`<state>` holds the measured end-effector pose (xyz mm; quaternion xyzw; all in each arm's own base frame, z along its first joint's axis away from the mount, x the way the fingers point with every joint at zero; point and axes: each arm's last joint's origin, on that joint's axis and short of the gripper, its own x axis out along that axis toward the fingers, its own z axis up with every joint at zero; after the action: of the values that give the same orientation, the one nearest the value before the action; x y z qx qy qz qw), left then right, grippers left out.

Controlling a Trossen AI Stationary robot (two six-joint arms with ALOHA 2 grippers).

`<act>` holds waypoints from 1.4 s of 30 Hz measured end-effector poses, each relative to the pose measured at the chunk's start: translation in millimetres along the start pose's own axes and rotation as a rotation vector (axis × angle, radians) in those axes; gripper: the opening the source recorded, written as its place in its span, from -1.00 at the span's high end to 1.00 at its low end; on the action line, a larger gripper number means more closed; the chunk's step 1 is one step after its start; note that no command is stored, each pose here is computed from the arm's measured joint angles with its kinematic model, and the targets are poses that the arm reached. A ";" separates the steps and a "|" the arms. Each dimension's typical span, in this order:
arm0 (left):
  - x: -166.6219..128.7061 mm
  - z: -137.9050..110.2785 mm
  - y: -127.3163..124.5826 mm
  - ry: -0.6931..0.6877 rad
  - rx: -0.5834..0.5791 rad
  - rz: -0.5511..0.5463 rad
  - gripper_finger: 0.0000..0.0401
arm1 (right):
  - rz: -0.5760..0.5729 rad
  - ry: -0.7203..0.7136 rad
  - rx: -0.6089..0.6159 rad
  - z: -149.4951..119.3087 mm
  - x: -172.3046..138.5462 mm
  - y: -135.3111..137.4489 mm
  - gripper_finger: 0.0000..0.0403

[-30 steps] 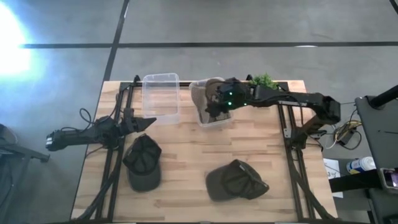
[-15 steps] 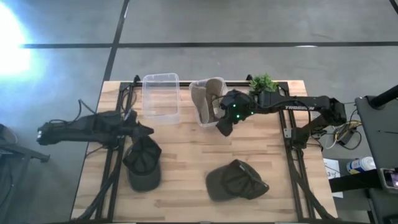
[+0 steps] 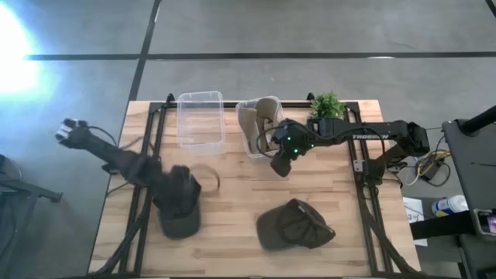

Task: Pick & Place hat
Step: Put the left black cap into the left transparent bin

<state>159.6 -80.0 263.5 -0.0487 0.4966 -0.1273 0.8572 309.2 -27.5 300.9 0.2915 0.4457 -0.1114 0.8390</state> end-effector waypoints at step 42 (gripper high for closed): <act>114.1 23.4 1.3 0.512 0.868 -0.102 0.54 | 0.021 0.184 -0.129 -31.8 2.1 23.0 0.32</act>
<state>234.1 -110.2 179.3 0.3208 0.5891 -0.3717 0.6418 299.0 9.9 294.4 0.2505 0.5241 -0.0467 0.8126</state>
